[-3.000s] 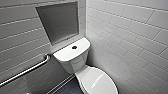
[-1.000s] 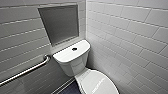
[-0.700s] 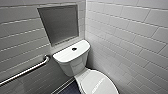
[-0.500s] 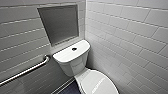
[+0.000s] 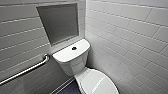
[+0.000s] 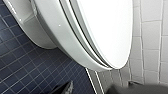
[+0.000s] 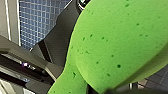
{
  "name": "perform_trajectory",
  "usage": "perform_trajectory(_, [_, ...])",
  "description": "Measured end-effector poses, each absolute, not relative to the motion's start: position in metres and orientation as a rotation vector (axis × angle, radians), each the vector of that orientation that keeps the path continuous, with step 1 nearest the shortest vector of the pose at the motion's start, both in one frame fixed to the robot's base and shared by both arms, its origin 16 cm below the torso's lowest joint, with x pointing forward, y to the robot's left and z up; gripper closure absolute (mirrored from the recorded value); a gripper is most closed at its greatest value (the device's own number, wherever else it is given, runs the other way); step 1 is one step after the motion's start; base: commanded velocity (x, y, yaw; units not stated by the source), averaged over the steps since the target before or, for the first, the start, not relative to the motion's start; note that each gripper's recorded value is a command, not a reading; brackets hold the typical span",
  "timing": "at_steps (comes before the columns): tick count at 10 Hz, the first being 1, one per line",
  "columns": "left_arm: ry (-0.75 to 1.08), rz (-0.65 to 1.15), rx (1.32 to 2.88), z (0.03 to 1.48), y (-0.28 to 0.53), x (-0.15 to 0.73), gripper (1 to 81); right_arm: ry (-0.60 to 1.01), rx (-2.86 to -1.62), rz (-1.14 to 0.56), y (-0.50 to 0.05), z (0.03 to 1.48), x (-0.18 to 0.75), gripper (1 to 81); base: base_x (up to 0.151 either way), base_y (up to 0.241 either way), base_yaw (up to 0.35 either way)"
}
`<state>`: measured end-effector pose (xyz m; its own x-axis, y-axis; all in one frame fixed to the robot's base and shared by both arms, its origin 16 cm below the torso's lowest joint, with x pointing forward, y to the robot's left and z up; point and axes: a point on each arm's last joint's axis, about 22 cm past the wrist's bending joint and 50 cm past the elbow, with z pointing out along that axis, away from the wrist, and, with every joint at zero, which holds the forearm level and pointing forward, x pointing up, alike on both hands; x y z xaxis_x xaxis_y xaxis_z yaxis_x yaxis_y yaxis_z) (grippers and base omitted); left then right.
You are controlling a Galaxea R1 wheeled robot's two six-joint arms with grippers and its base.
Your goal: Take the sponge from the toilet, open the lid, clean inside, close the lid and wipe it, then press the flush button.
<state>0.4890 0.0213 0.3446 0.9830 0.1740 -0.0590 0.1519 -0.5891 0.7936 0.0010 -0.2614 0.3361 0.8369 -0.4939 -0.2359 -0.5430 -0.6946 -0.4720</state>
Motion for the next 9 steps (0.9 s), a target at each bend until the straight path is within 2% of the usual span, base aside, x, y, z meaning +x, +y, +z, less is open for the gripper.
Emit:
perform_trajectory(5, [0.208,0.051,2.156,0.369,-0.017,0.521,1.0,0.757,-2.468,0.106,-0.255,0.332,0.010,81.1,0.000,0.000,0.000])
perform_trajectory(9, [0.280,0.021,2.195,0.336,-0.014,0.522,1.0,0.768,-2.470,0.138,-0.255,0.334,0.005,81.1,0.000,0.000,0.000])
